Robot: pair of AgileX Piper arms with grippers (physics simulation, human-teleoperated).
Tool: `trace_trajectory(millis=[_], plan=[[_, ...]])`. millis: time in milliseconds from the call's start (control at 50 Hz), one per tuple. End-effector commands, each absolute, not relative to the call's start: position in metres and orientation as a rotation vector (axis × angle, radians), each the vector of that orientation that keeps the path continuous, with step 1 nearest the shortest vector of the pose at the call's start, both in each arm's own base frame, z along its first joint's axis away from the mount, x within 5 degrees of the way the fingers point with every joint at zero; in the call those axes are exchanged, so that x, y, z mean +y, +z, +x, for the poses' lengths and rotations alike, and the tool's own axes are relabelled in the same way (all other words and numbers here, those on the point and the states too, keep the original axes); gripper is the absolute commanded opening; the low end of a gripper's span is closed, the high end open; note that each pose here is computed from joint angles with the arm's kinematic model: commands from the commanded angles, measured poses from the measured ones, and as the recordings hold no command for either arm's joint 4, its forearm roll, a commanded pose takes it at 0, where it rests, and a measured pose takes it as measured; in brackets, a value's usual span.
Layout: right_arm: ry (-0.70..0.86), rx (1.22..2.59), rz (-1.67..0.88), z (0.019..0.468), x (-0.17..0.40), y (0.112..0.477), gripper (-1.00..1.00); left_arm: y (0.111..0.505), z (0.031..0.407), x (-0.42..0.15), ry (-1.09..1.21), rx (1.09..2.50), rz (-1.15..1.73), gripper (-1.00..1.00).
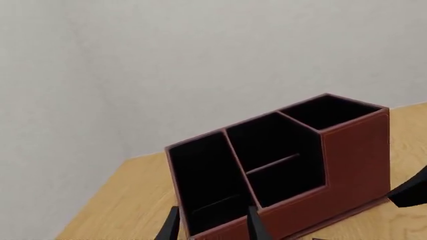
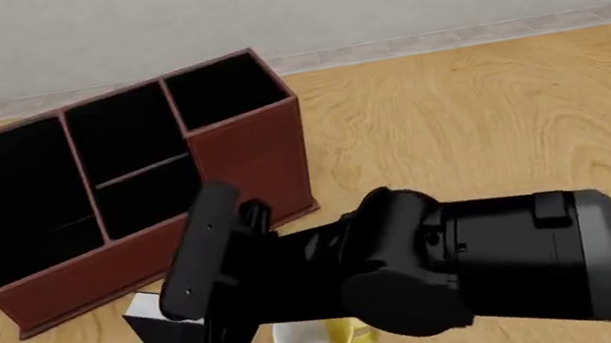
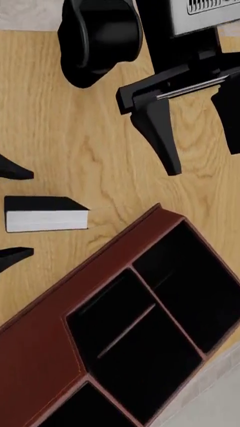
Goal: Pick up the book and place it in the right compartment of the caddy.
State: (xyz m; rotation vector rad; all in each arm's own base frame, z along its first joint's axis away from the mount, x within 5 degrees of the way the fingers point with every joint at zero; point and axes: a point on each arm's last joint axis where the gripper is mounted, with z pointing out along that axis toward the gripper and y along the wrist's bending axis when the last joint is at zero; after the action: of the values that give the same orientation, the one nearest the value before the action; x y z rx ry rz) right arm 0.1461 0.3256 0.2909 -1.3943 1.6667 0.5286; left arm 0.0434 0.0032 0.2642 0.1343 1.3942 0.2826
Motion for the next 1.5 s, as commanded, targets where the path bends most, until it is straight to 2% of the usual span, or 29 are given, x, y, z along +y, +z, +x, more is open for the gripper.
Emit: trace_trajectory(millis=[20, 640, 1500], plan=[[0.519, 1.7, -1.405, 0.154, 0.34, 0.276, 1.0, 0.266, 0.043, 0.004, 0.292, 1.396, 0.122, 1.0], [0.507, 1.786, -1.37, 0.171, 0.349, 0.238, 1.0, 0.263, 0.044, 0.004, 0.304, 1.404, 0.121, 1.0], [0.52, 1.853, -1.347, 0.172, 0.352, 0.217, 1.0, 0.264, 0.043, 0.004, 0.308, 1.405, 0.118, 1.0]])
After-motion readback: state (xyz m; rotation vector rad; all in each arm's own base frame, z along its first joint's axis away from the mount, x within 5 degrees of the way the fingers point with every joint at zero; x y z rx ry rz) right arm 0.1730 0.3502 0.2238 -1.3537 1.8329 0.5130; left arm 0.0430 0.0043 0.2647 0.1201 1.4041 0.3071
